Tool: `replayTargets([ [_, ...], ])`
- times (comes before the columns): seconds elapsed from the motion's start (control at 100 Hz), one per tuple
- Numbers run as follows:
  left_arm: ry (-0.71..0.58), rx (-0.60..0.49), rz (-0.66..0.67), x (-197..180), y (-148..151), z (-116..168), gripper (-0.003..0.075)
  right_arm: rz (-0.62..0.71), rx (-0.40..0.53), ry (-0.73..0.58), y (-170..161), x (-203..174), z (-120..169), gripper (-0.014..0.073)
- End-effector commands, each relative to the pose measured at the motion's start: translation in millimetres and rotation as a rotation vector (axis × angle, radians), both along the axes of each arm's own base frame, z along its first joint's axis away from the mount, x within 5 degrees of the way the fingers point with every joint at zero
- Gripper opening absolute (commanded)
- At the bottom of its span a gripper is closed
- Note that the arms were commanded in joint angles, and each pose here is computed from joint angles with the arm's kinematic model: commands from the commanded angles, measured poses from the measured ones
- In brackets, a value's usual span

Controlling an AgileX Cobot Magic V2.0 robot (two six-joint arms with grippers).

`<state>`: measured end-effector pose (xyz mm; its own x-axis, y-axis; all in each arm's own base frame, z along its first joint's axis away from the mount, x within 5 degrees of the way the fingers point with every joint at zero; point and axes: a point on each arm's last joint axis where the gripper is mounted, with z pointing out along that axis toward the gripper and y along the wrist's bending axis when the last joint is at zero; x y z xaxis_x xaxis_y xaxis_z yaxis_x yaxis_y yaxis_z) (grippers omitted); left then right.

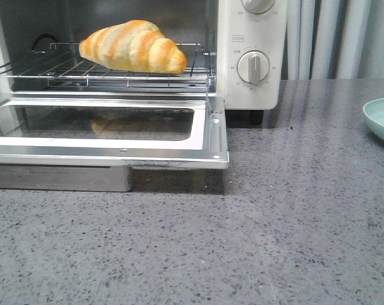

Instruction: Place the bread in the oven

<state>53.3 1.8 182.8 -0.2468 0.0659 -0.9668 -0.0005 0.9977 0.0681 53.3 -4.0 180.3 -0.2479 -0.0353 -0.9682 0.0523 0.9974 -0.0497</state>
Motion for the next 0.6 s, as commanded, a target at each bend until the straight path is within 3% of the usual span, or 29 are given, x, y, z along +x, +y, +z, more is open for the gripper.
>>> replayTargets([
  [0.0, -0.057, -0.021, -0.001, -0.2, -0.6, -1.9, -0.0021, -0.002, -0.012, -0.036, -0.1, -0.4, -0.6, -0.0069],
  [0.59, -0.065, -0.021, -0.002, 0.0, -0.6, -1.2, -0.0021, -0.002, -0.012, -0.036, -0.1, -0.4, -0.6, -0.0069],
])
